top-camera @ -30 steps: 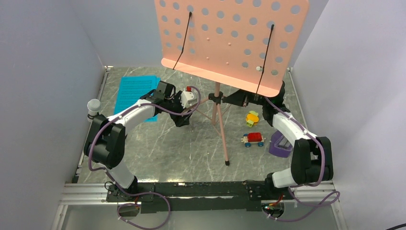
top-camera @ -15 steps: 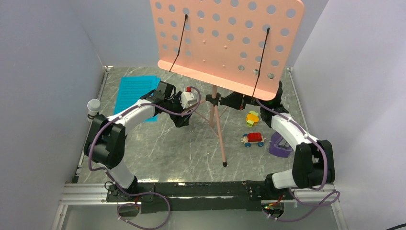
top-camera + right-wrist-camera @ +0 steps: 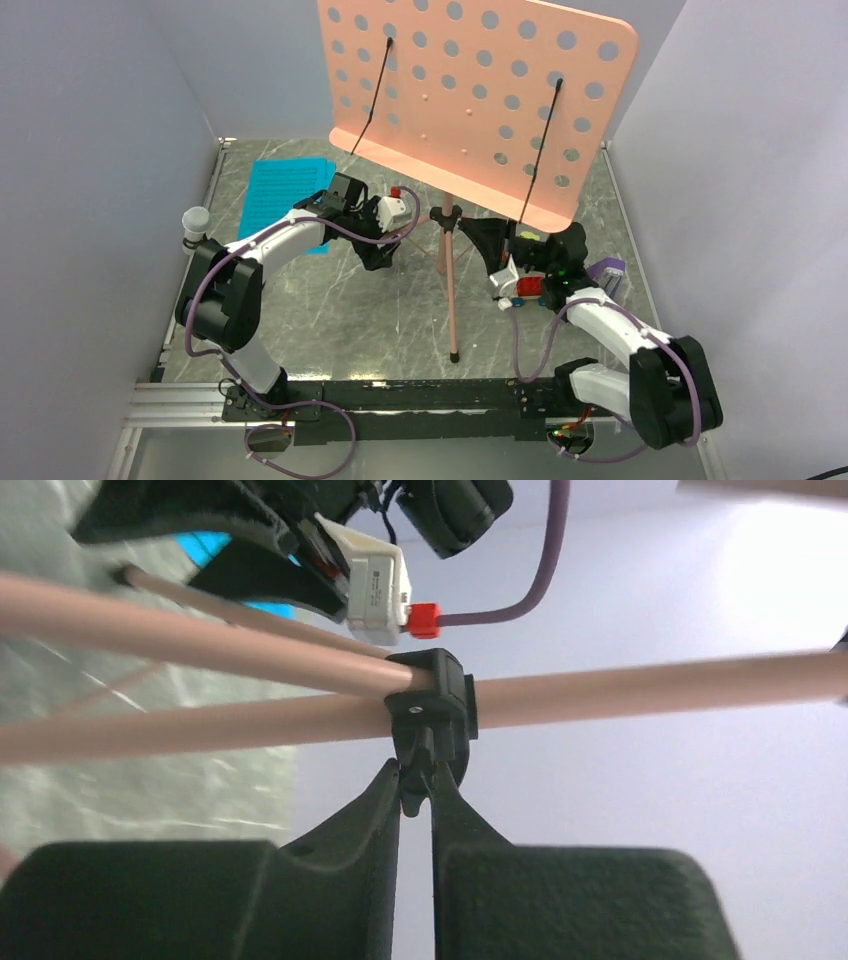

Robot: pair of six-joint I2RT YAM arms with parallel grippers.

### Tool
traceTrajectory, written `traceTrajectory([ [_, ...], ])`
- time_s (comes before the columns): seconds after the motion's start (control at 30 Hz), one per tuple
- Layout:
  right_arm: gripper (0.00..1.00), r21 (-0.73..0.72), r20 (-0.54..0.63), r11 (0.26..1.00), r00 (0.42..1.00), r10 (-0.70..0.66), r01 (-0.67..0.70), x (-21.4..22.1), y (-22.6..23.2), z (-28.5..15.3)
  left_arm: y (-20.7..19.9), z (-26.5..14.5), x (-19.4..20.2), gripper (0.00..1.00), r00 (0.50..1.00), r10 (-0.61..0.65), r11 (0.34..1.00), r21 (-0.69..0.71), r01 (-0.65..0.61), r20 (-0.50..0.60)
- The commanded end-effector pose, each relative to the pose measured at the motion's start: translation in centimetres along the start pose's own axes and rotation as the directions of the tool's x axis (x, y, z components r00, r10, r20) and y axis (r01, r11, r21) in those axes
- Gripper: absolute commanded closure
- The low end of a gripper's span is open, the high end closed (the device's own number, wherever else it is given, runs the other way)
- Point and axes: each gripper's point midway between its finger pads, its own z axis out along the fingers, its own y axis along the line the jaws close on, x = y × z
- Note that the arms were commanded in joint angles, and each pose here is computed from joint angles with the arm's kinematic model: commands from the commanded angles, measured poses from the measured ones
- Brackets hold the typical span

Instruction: Pack up the instrument practice props

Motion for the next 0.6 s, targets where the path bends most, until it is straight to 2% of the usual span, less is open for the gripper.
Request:
traceTrajectory([
  [0.0, 0.75, 0.011, -0.003, 0.871, 0.871, -0.492, 0.492, 0.3, 0.3, -0.2, -0.8, -0.6, -0.3, 0.07, 1.000, 0.021, 1.000, 0.015, -0.022, 0.013],
  [0.03, 0.63, -0.002, -0.009, 0.867, 0.867, -0.497, 0.497, 0.4, 0.4, -0.2, -0.9, -0.6, -0.5, 0.07, 1.000, 0.024, 1.000, 0.016, -0.024, 0.018],
  [0.07, 0.40, -0.014, -0.016, 0.877, 0.877, -0.481, 0.481, 0.5, 0.5, -0.3, -0.9, -0.6, -0.5, 0.07, 1.000, 0.021, 1.000, 0.018, -0.022, 0.022],
  [0.1, 0.22, -0.021, -0.027, 0.892, 0.892, -0.452, 0.452, 0.6, 0.4, -0.5, -0.9, -0.7, -0.8, 0.07, 0.999, 0.023, 1.000, 0.020, -0.024, 0.029],
  [0.13, 0.14, -0.024, -0.048, 0.903, 0.901, -0.431, 0.430, 0.5, -0.1, -0.9, -0.9, -0.8, -1.0, 0.07, 0.999, 0.026, 1.000, 0.017, -0.026, 0.035],
  [0.23, 0.10, -0.035, -0.122, 0.954, 0.946, -0.300, 0.298, 0.5, -0.5, -2.1, -1.0, -1.0, -1.3, 0.07, 0.998, 0.030, 0.999, 0.013, -0.031, 0.051],
  [0.3, 0.07, -0.023, -0.189, 0.989, 0.971, -0.149, 0.148, 0.4, -0.4, -3.1, -1.1, -1.2, -1.5, 0.07, 0.998, 0.032, 0.999, 0.013, -0.033, 0.062],
  [0.37, 0.06, 0.040, -0.271, 0.994, 0.956, 0.112, -0.105, 0.5, -0.7, -4.2, -1.1, -1.2, -1.7, 0.07, 0.997, 0.033, 0.999, 0.013, -0.034, 0.071],
  [0.4, 0.06, 0.095, -0.295, 0.966, 0.920, 0.258, -0.241, 0.4, -1.0, -4.6, -1.1, -1.2, -1.7, 0.07, 0.997, 0.032, 0.999, 0.014, -0.033, 0.075],
  [0.43, 0.06, 0.169, -0.314, 0.915, 0.860, 0.403, -0.367, 0.5, -1.5, -5.1, -1.2, -1.2, -1.8, 0.08, 0.996, 0.034, 0.999, 0.015, -0.035, 0.079],
  [0.5, 0.05, 0.339, -0.308, 0.737, 0.672, 0.674, -0.584, 1.0, -2.1, -5.9, -1.2, -1.1, -1.9, 0.07, 0.996, 0.030, 0.999, 0.017, -0.031, 0.085],
  [0.57, 0.06, 0.421, -0.253, 0.528, 0.463, 0.849, -0.738, 0.8, -0.9, -6.0, -1.2, -0.9, -2.0, 0.07, 0.996, 0.029, 0.999, 0.022, -0.031, 0.090],
])
